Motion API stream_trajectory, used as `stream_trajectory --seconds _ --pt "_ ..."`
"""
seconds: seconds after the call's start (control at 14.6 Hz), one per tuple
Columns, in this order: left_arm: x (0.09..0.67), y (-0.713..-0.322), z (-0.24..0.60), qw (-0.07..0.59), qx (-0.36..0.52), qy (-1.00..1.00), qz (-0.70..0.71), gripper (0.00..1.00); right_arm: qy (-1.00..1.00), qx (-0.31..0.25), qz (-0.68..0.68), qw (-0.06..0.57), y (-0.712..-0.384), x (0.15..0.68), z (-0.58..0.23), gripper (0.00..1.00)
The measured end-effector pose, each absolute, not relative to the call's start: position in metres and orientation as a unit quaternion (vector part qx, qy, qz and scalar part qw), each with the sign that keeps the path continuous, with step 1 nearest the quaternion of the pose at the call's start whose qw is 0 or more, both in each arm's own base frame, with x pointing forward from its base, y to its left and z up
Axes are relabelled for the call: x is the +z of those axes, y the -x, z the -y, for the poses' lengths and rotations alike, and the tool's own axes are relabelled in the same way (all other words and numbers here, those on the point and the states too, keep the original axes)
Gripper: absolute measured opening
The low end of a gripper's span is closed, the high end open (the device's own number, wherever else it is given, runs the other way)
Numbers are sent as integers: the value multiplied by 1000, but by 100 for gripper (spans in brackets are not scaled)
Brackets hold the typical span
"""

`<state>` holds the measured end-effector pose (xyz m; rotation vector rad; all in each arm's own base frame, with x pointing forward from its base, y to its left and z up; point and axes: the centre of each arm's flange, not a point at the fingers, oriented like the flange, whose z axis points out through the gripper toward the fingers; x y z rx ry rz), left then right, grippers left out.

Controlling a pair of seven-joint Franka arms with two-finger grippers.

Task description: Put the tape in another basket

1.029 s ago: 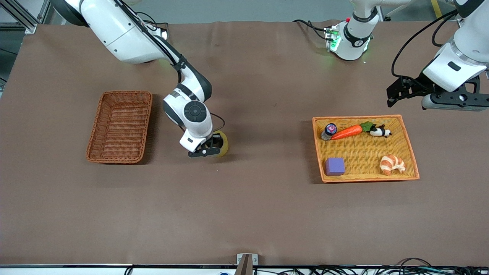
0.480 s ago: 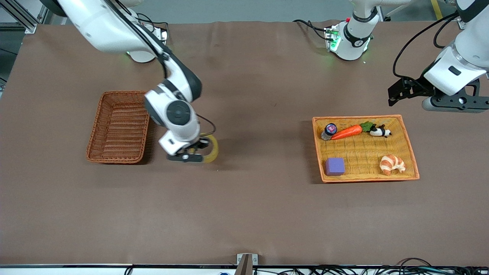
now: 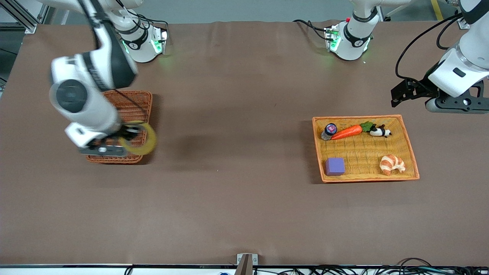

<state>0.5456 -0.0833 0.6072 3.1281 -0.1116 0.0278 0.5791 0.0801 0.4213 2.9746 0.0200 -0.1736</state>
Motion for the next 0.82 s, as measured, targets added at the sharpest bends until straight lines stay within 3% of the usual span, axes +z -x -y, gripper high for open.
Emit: stream_trajectory --seconds 0.21,0.41,0.62,0.82 --pt "611 -546 84 6 13 -999 37 100 -996 -42 -45 70 -550 380 -9 22" --pt "608 -548 85 0 12 -999 38 100 -997 -18 -54 55 -492 307 45 22" --pt "606 -554 88 -2 12 -999 41 100 -998 11 -53 43 -442 252 50 22" --pt "603 -557 89 -3 9 -999 42 100 -998 5 -50 39 -425 226 52 22"
